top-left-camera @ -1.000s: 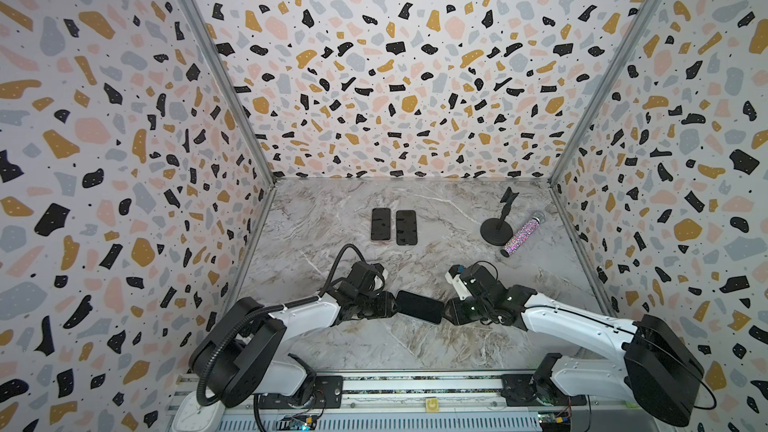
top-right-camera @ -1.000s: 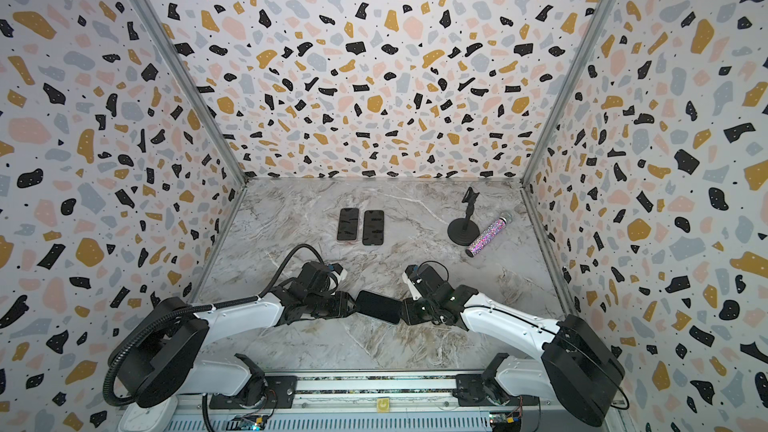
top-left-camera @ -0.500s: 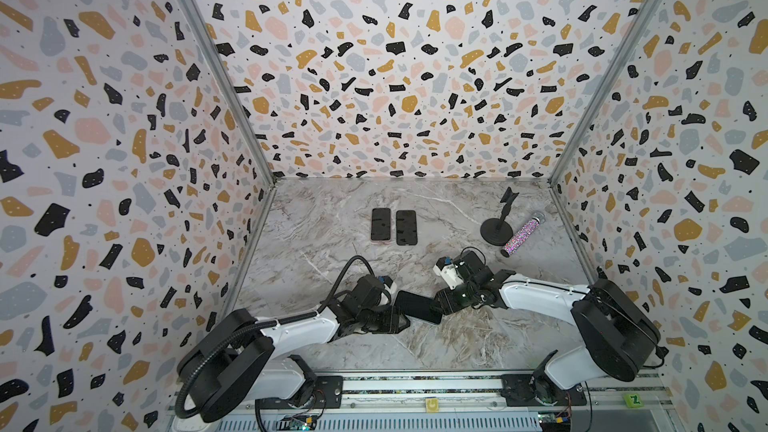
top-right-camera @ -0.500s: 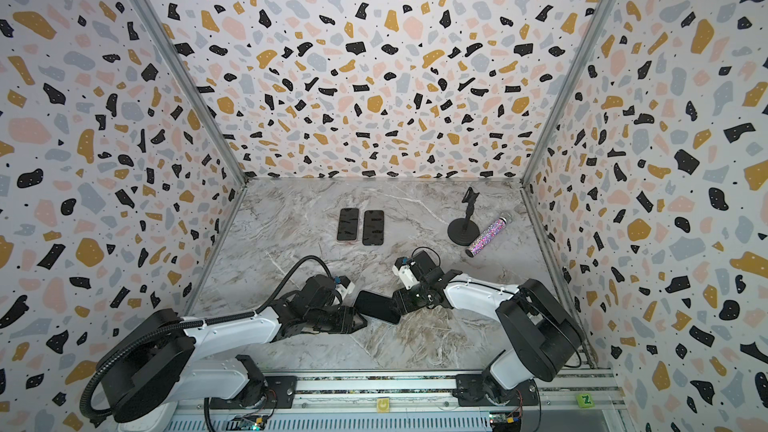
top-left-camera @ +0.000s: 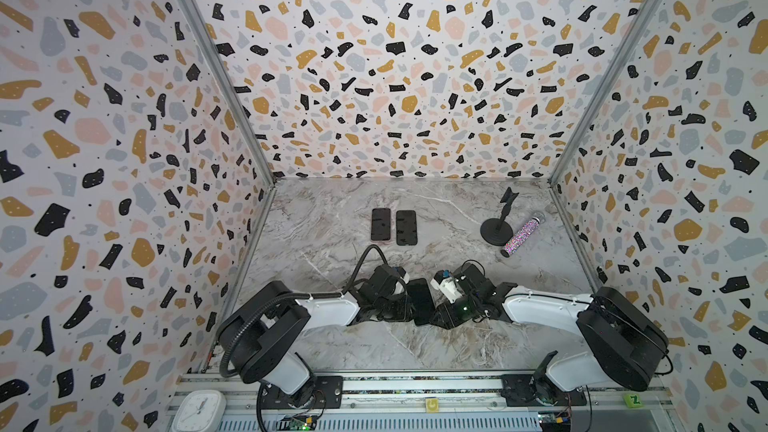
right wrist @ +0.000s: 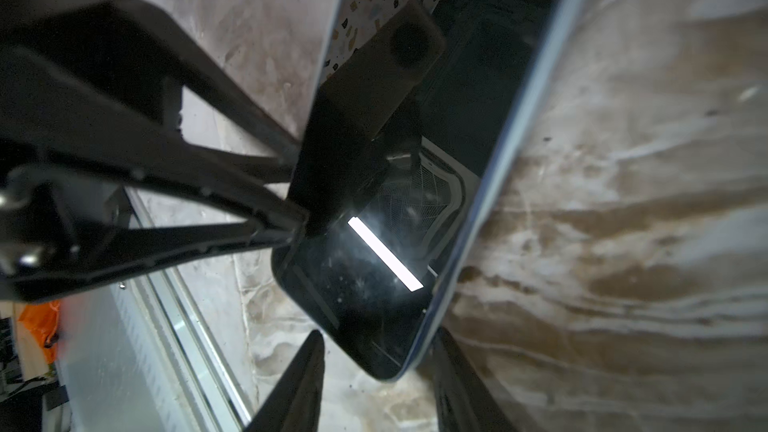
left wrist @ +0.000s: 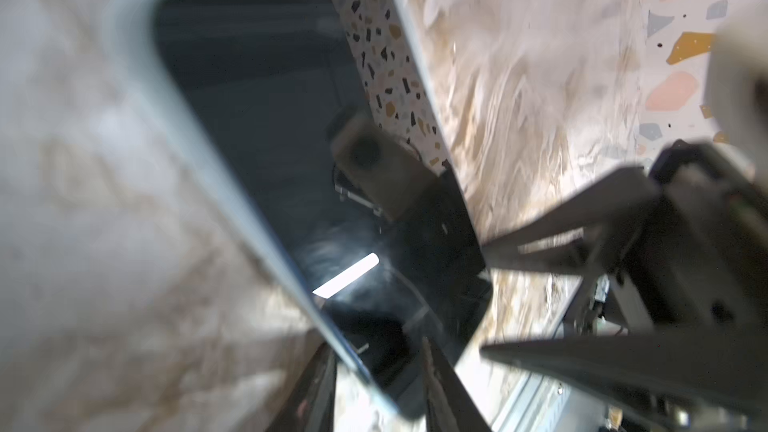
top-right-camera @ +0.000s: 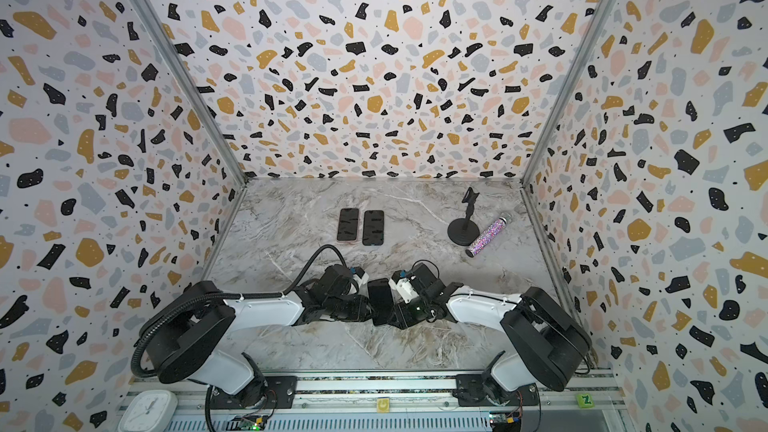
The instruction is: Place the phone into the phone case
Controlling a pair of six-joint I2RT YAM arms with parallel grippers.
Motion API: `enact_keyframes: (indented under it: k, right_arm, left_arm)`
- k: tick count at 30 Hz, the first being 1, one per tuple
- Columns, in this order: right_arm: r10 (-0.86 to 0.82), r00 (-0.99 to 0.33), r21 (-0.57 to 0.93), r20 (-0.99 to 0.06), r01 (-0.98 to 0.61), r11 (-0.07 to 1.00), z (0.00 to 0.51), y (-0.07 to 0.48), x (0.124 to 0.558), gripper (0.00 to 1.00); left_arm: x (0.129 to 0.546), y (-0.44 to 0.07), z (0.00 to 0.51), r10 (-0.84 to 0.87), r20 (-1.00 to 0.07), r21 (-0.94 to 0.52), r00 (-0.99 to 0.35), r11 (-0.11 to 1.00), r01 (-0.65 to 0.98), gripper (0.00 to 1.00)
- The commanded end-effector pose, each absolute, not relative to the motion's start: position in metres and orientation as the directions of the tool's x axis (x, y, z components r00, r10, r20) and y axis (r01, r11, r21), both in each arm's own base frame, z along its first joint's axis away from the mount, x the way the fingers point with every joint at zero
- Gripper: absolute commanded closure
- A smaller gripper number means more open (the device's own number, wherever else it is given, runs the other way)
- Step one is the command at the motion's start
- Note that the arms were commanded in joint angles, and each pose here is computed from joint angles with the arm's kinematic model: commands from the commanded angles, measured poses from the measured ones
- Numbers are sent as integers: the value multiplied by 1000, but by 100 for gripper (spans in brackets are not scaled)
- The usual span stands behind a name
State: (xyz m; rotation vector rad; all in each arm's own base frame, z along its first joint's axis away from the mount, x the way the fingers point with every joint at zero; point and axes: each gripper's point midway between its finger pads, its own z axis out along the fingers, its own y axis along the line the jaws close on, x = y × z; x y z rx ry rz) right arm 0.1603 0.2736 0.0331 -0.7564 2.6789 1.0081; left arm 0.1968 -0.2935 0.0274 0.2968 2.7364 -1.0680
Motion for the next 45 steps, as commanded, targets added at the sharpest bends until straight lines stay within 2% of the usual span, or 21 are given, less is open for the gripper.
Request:
enact_keyframes:
  k: [1,11,28,42,45]
  right_arm:
    - [-389,-856,621,-340,-515,591,44,287,149,57]
    - [-295,-881,592,-370,-468,656,54,279,171,56]
    - [-262,-897,600,-356,-434,672,45,279,182,55]
    - [-262,-902,614,-342,-426,665,40,280,179,55]
    - [-264,-903,613,-340,-425,666,40,280,179,55]
  left_arm:
    - [208,-304,31,142,-276,-637,-950,714,292,66]
    - [183,-274,21,108,-123,-584,-987,796,160,68]
    - [186,-282,46,95,-116,-589,-989,795,145,76]
    - [179,-278,26,128,-94,-544,-987,824,158,80]
    - [179,-277,23,134,-92,-534,-987,829,163,85]
